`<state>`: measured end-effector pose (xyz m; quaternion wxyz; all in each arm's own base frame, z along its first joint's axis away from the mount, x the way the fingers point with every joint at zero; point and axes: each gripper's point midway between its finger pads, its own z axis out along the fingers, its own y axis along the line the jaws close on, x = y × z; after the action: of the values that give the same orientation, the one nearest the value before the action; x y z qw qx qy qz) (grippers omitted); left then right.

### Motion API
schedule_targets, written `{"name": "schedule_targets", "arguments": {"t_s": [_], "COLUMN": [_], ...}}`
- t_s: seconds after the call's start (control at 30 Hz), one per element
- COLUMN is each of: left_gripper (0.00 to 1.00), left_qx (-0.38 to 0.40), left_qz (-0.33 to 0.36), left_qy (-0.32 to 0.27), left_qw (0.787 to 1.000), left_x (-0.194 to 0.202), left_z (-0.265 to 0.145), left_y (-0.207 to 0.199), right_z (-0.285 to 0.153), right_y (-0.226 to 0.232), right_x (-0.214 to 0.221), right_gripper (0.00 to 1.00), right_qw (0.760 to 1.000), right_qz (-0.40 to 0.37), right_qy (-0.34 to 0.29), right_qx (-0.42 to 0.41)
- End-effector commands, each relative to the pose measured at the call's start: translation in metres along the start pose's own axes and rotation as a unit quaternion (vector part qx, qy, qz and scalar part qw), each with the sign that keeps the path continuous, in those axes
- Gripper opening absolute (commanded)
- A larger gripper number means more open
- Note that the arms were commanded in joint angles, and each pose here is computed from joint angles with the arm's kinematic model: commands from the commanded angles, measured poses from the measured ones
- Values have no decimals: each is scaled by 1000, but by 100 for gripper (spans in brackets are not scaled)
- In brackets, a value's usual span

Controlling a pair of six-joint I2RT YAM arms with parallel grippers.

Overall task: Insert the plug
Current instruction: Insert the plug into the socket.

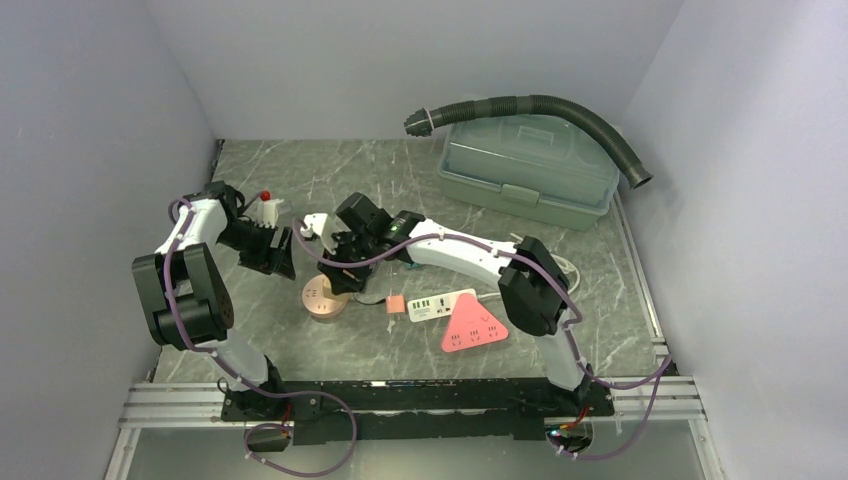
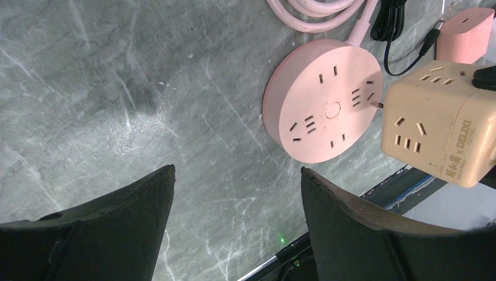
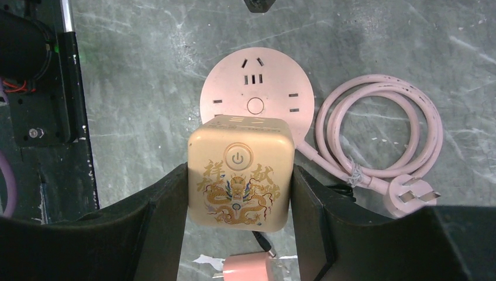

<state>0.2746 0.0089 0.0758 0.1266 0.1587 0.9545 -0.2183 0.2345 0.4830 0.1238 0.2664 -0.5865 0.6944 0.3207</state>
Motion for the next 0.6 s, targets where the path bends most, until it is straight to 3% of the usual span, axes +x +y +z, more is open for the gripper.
{"name": "schedule_targets", "arguments": {"t_s": [0.0, 0.57], "left_gripper": [83, 83], "left_qx": [3, -1], "left_qz": [12, 15], "left_qy": [-17, -20], "left_qw": [1000, 1000], "left_x": [-9, -9], "left_z": [-8, -10], "left_y": [-2, -3], "right_z": [2, 8], "right_y": [2, -1], "right_x": [-14, -14], "right_gripper": [0, 0], "right_qw": [1000, 1000], "right_qz": [-16, -19], "right_qy": [-25, -21], "right_qx": [-10, -6]}}
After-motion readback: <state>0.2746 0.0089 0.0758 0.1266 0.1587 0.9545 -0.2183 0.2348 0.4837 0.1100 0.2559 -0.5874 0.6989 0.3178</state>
